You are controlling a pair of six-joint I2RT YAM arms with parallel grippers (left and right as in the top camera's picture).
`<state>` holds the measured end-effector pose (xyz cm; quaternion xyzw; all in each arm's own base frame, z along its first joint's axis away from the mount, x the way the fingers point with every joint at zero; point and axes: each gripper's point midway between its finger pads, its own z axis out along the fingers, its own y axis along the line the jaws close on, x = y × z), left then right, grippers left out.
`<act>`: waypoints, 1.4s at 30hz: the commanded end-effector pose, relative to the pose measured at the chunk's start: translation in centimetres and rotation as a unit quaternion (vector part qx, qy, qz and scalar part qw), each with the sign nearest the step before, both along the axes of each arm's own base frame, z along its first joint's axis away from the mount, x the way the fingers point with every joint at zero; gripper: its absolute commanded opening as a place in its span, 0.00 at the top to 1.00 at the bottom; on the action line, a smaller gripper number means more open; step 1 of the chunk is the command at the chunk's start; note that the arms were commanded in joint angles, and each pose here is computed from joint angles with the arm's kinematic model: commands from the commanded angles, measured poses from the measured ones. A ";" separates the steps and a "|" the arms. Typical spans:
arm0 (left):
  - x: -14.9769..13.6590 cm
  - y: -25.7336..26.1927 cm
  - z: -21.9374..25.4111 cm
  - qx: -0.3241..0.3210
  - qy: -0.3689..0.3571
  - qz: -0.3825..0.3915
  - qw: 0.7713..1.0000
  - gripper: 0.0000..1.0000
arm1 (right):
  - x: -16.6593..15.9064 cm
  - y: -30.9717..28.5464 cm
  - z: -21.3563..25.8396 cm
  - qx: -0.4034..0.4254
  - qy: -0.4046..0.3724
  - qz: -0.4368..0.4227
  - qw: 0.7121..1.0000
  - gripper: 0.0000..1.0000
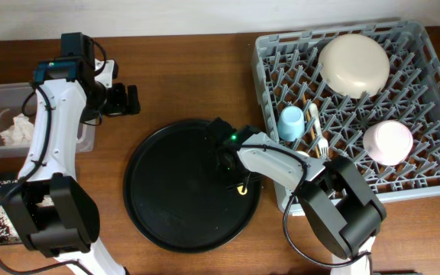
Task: Sort waste into correct bins and load items into the dishwasher rack
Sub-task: 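Grasp the yellow knife with the right gripper and carry it right, then insert the yellow knife upright into the rack and release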
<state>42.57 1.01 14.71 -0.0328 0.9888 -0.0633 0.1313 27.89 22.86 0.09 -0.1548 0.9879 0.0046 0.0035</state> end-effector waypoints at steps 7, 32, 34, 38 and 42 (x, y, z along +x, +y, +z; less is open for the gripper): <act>0.2 0.2 0.7 0.001 -0.009 0.006 1.000 0.00 | -0.9 0.1 -0.5 0.000 0.014 0.000 1.000 0.85; 0.2 0.2 0.7 0.001 -0.009 0.006 1.000 0.00 | 11.9 -23.1 16.9 -0.012 -0.122 -0.125 0.985 0.86; 0.2 0.2 0.7 0.001 -0.009 0.006 1.000 0.00 | 12.6 -23.8 15.2 -0.030 -0.109 -0.125 0.986 0.86; 0.2 0.2 0.7 0.001 -0.009 0.006 1.000 0.00 | 13.8 -24.2 12.5 -0.046 -0.094 -0.117 0.988 0.86; 0.2 0.2 0.7 0.001 -0.009 0.006 1.000 0.00 | 13.9 -24.2 11.5 -0.047 -0.082 -0.116 0.989 0.76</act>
